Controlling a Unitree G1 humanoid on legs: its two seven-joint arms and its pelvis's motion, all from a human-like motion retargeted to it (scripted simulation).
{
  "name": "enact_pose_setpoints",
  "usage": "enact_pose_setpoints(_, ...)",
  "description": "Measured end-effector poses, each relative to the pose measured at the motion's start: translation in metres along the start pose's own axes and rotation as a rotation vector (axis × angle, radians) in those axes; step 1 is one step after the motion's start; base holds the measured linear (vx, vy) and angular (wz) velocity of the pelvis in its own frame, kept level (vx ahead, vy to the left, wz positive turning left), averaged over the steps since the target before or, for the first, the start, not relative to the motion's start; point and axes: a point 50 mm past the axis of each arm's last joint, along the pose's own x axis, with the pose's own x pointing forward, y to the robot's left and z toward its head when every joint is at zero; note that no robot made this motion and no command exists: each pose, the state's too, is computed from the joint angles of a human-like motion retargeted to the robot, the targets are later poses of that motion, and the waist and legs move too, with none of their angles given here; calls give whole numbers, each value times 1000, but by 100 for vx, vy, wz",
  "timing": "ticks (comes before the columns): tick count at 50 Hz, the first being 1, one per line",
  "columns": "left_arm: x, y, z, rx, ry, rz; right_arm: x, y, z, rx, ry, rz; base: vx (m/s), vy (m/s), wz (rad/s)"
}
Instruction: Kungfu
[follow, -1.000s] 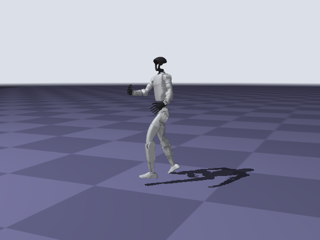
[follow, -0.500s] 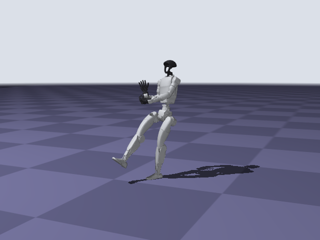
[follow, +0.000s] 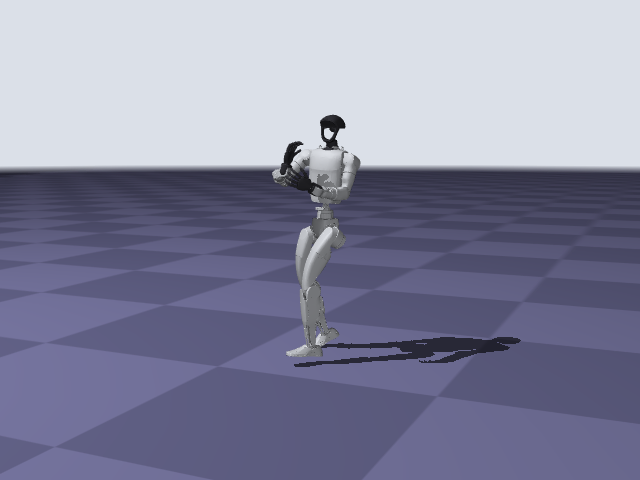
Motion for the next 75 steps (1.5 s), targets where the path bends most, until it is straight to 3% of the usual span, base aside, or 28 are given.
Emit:
enact_pose_setpoints(2,11,-13,58,195,-290,20,55,0,8,66,-281,145,-47,-57,65)
enact_pose_setpoints(7,1,-93,175,561,-1076,-6,158,9,81,124,-983,499,-23,-81,-34)
enact_pose_setpoints(10,-16,-133,202,570,-1405,-22,172,17,104,74,-1220,592,2,-32,33)
enact_pose_setpoints(13,-25,-140,212,561,-1547,5,173,24,107,58,-1314,564,-27,17,52)
enact_pose_setpoints(18,-17,-116,215,623,-1416,81,169,27,87,78,-1240,400,-32,10,-7)
enact_pose_setpoints(25,-1,-97,204,453,-1263,278,156,16,52,75,-1000,267,-38,5,-56)
enact_pose_setpoints(35,2,-30,189,225,-1003,483,117,28,-8,122,-385,-96,-54,4,-95)
enact_pose_setpoints(39,-25,9,183,253,-1018,719,99,25,-22,216,-145,-282,-69,-6,-89)
enact_pose_setpoints(44,-71,45,177,470,-920,800,73,2,-25,136,-36,-266,-69,-27,-51)
enact_pose_setpoints(50,-103,47,186,911,-723,607,39,-23,-24,36,95,-188,-56,-34,-107)
enact_pose_setpoints(57,-68,30,148,1159,-411,216,-30,-86,-6,-216,460,60,-25,-24,-110)
enact_pose_setpoints(63,-16,-15,75,1136,-173,-296,-108,-192,34,-520,1122,225,-14,-33,-50)
enact_pose_setpoints(66,1,-48,43,1057,-171,-457,-159,-241,68,-617,1520,146,0,-30,-76)
enact_pose_setpoints(75,34,-104,17,763,-273,-623,-262,-267,150,-693,2333,114,-28,-101,-111)
